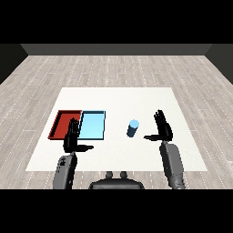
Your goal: Pick the blue can and put it in the blue box
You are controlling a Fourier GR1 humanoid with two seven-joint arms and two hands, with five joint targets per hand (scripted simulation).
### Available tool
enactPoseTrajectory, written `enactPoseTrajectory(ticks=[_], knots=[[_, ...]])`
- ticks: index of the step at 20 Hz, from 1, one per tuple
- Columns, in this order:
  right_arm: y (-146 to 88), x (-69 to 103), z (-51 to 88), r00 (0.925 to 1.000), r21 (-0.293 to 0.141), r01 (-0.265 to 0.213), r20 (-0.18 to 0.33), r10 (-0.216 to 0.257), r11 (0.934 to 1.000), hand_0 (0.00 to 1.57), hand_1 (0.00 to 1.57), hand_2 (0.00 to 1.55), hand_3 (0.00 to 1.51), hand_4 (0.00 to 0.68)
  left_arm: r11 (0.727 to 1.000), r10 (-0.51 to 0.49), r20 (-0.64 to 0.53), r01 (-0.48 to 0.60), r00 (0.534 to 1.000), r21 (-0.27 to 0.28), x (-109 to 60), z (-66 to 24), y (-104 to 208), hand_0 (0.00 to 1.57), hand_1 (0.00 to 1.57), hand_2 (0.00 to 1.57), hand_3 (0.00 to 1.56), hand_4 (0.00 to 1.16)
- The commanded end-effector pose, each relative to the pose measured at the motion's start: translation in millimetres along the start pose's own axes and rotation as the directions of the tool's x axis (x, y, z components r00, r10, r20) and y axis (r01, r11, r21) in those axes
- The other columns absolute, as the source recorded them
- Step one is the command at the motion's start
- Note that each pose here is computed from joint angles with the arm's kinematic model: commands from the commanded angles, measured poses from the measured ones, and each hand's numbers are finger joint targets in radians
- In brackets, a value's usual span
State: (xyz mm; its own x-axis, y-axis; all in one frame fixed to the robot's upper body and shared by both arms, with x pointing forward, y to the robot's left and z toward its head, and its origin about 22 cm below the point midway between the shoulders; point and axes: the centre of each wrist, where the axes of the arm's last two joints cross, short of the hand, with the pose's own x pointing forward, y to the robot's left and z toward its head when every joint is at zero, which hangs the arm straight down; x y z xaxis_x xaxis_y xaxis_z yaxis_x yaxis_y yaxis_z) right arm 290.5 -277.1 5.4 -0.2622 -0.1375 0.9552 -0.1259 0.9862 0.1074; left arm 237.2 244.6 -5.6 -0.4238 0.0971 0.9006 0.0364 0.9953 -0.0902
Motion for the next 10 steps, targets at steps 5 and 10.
enactPoseTrajectory(ticks=[5, 10], knots=[[-9.0, -26.0, -3.2, 0.9966, -0.009, 0.049, -0.066, -0.05, 0.9987, 0.0, 0.0, 0.0, 0.0, 0.0, 1.0, 0.019, -0.012, -0.019, 1.0, -0.012, 15.9, -13.1, 11.1, 0.0, 0.0, 0.0, 0.0, 0.0], [-0.4, -26.1, -15.2, 0.9934, -0.031, 0.064, -0.093, -0.067, 0.9974, 0.0, 0.0, 0.0, 0.0, 0.0, 0.999, 0.03, -0.002, -0.03, 1.0, 0.018, 3.6, -17.6, 1.6, 0.0, 0.0, 0.0, 0.0, 0.0]])
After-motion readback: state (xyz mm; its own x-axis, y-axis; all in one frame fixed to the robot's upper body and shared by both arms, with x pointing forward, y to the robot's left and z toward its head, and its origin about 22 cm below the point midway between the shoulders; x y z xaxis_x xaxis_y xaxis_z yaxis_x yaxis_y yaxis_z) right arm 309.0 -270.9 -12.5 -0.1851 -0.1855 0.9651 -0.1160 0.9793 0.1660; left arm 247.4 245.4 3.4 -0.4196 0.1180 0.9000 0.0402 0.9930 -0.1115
